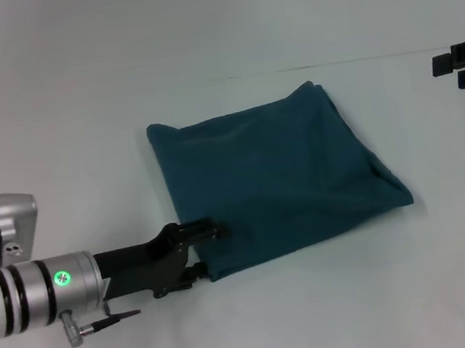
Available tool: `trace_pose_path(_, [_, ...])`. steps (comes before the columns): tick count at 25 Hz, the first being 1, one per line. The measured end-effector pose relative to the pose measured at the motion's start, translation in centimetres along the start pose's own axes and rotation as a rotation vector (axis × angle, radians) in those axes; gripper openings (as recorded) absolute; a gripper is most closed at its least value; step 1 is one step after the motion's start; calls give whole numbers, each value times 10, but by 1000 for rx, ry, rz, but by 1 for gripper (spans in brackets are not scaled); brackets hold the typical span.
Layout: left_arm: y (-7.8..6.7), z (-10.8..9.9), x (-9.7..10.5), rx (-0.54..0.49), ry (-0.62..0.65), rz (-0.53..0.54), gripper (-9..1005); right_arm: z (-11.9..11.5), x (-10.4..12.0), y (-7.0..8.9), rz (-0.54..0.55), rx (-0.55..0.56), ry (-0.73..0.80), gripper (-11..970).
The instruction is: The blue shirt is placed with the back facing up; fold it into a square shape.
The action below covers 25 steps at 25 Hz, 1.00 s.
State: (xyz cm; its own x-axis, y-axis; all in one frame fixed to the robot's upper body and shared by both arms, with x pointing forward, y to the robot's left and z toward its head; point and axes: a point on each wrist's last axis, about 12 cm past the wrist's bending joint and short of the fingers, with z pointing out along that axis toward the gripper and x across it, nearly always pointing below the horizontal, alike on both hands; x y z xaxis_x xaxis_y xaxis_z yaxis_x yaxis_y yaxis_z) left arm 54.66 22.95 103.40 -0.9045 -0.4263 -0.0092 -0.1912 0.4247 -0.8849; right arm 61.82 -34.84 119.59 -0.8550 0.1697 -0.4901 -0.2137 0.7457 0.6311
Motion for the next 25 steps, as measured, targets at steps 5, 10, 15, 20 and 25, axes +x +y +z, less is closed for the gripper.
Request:
trace_pose_path(5, [-2,2,-1,1,8,13,752,0,-1,1,0,-13,-5,683])
trace_pose_path(10, [-3,-2,-2,-2,12,35,730,-1,-1,1,7,-20,-12,683])
trace_pose_path(15, [-2,-2,-1,-17,24,43,545,-2,0,0,12,-23,-17,683])
trace_pose_path(20, [0,-1,0,-36,37,49,346,-2,-1,1,12,-24,-18,683])
trace_pose_path(25, [-1,1,1,-46,48,54,213,-3,-1,0,15,-25,-24,683])
